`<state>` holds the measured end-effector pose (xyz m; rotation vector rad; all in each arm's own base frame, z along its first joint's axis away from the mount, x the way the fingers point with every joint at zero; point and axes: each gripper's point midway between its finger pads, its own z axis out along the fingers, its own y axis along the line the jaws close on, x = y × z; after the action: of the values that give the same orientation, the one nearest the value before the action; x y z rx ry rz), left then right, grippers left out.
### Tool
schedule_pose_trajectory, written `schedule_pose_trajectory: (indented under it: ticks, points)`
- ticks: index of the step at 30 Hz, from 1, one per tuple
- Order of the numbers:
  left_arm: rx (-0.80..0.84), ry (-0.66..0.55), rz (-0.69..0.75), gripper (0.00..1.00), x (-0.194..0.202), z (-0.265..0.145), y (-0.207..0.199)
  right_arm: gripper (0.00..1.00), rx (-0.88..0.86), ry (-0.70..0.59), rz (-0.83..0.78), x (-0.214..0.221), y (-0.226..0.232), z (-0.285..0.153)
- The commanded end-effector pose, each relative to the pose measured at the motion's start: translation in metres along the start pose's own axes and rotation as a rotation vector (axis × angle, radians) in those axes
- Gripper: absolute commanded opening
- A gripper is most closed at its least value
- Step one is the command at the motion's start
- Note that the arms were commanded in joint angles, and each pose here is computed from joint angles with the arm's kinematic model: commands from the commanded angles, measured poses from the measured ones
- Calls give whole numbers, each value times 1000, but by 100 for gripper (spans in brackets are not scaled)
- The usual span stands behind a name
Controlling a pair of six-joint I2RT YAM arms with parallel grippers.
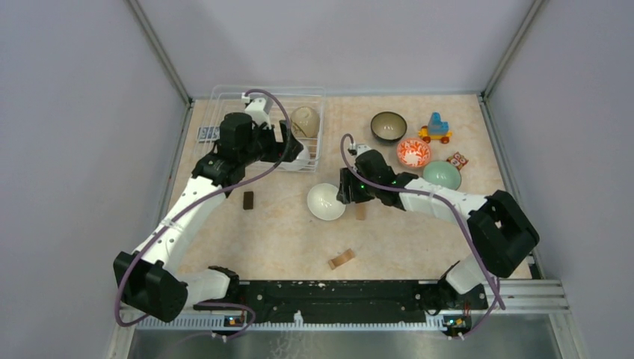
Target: Unload the bowls from the dish rack
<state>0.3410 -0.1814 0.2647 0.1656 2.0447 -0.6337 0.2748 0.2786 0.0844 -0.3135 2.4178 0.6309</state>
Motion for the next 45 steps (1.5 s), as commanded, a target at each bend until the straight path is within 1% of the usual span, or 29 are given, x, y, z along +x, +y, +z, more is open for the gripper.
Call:
schedule_pose_trajectory:
  ticks: [1,4,6,8,9,15,20,23,24,29,36,41,45]
  points:
    - [-17,-32,36,92,-4,-5,4,49,3,-64,-62,-32,13,6]
    - [-34,-48,42,93,-3,-9,8,31,48,-63,-76,-39,8,9]
    - [-39,-57,48,93,-1,-11,9,16,66,-64,-84,-44,7,10]
    - [-54,-65,56,93,-1,-14,12,4,90,-71,-94,-50,5,9]
    - [-63,-69,63,93,0,-15,14,0,106,-71,-97,-52,3,9]
    - [-91,-101,87,94,0,-21,21,0,180,-87,-101,-62,-10,-3]
    - [-143,-138,92,97,-3,-24,30,0,199,-114,-36,-76,-24,-14]
    - [-146,-155,104,99,-6,-27,30,0,204,-129,13,-86,-35,-18]
    - [-174,-168,108,99,-9,-29,35,0,208,-136,27,-90,-39,-18]
    - [-181,-177,147,99,-11,-34,36,0,253,-166,62,-107,-59,-18]
    - [-199,-174,186,99,-8,-35,42,0,284,-177,108,-126,-75,-2]
    - [-376,-209,116,99,-10,-41,72,0,270,-198,137,-147,-74,15]
    - [-385,-200,111,99,-8,-40,74,0,295,-187,167,-159,-85,31]
